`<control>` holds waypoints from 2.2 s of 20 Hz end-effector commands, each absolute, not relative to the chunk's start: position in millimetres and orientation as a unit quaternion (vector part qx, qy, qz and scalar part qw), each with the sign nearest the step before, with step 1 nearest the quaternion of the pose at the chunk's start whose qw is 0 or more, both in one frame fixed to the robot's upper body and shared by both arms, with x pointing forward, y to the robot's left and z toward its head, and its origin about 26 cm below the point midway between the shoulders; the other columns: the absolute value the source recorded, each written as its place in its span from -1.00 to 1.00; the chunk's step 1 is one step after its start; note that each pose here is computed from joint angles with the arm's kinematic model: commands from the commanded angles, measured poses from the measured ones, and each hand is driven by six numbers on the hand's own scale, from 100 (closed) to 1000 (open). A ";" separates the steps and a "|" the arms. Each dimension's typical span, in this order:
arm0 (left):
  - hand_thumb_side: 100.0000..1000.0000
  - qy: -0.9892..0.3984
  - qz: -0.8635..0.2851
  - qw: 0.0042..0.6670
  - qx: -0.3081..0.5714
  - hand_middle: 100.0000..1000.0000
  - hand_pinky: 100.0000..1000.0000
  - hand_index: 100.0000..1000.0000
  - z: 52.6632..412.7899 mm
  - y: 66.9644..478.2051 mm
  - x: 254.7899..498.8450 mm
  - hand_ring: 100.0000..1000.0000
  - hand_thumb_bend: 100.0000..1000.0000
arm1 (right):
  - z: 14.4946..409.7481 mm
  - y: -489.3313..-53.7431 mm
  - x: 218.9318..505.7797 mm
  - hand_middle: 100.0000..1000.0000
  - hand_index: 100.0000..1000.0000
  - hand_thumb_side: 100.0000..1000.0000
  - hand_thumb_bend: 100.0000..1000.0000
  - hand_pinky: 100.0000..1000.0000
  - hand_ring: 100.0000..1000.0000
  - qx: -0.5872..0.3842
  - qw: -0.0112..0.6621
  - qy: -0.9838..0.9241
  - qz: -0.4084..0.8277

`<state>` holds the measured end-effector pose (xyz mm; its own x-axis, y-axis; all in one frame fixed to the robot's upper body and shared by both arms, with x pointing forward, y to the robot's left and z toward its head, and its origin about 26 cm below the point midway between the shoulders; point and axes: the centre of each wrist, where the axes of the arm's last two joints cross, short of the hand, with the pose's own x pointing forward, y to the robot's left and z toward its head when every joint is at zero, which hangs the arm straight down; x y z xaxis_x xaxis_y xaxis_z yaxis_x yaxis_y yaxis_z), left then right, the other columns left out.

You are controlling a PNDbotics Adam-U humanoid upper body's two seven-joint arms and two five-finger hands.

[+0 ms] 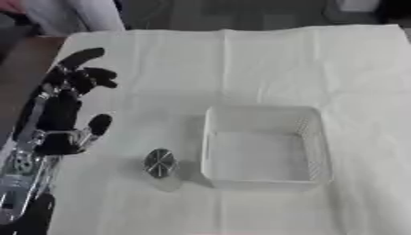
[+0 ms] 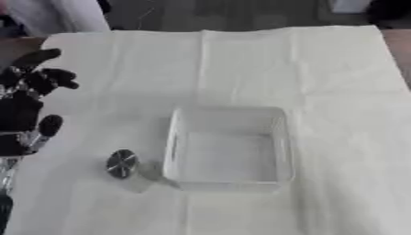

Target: Pick up objects on the table and place them in the box.

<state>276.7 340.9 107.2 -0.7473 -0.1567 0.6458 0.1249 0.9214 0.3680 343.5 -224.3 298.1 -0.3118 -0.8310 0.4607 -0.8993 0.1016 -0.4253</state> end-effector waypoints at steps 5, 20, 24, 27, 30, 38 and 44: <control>-0.63 -0.903 -0.269 0.333 0.022 0.83 0.39 0.91 111.4 340.4 288.6 0.56 -0.06 | 310.2 -220.7 339.1 0.90 -0.09 0.79 -1.00 0.32 0.64 0.581 0.034 -0.737 0.343; 0.20 -0.851 -0.299 0.426 -0.068 0.85 0.35 0.91 51.3 326.7 274.5 0.53 -0.42 | 315.3 -218.0 336.7 0.90 -0.11 0.75 -1.00 0.31 0.63 0.576 0.024 -0.738 0.351; 0.33 -0.833 -0.285 0.457 -0.127 0.84 0.34 0.90 41.1 320.6 264.5 0.51 -0.40 | 313.3 -218.6 337.4 0.90 -0.11 0.74 -1.00 0.31 0.63 0.575 0.027 -0.739 0.349; 0.40 -0.824 -0.284 0.468 -0.146 0.84 0.33 0.90 38.7 320.5 260.2 0.51 -0.45 | 311.1 -219.2 338.1 0.90 -0.10 0.74 -1.00 0.31 0.63 0.574 0.030 -0.741 0.347; 0.42 -0.818 -0.285 0.474 -0.157 0.84 0.33 0.90 36.8 319.6 256.8 0.51 -0.45 | 309.3 -220.0 338.6 0.90 -0.10 0.72 -1.00 0.31 0.63 0.573 0.032 -0.742 0.346; 0.48 -0.814 -0.277 0.483 -0.164 0.84 0.36 0.90 34.1 318.3 253.3 0.50 -0.45 | 306.8 -220.7 338.9 0.90 -0.10 0.73 -1.00 0.31 0.62 0.574 0.035 -0.743 0.342; 0.35 -0.822 -0.284 0.476 -0.130 0.87 0.43 0.93 38.4 316.5 255.1 0.54 -0.39 | 306.4 -220.9 338.3 0.90 -0.10 0.73 -1.00 0.31 0.62 0.575 0.037 -0.742 0.344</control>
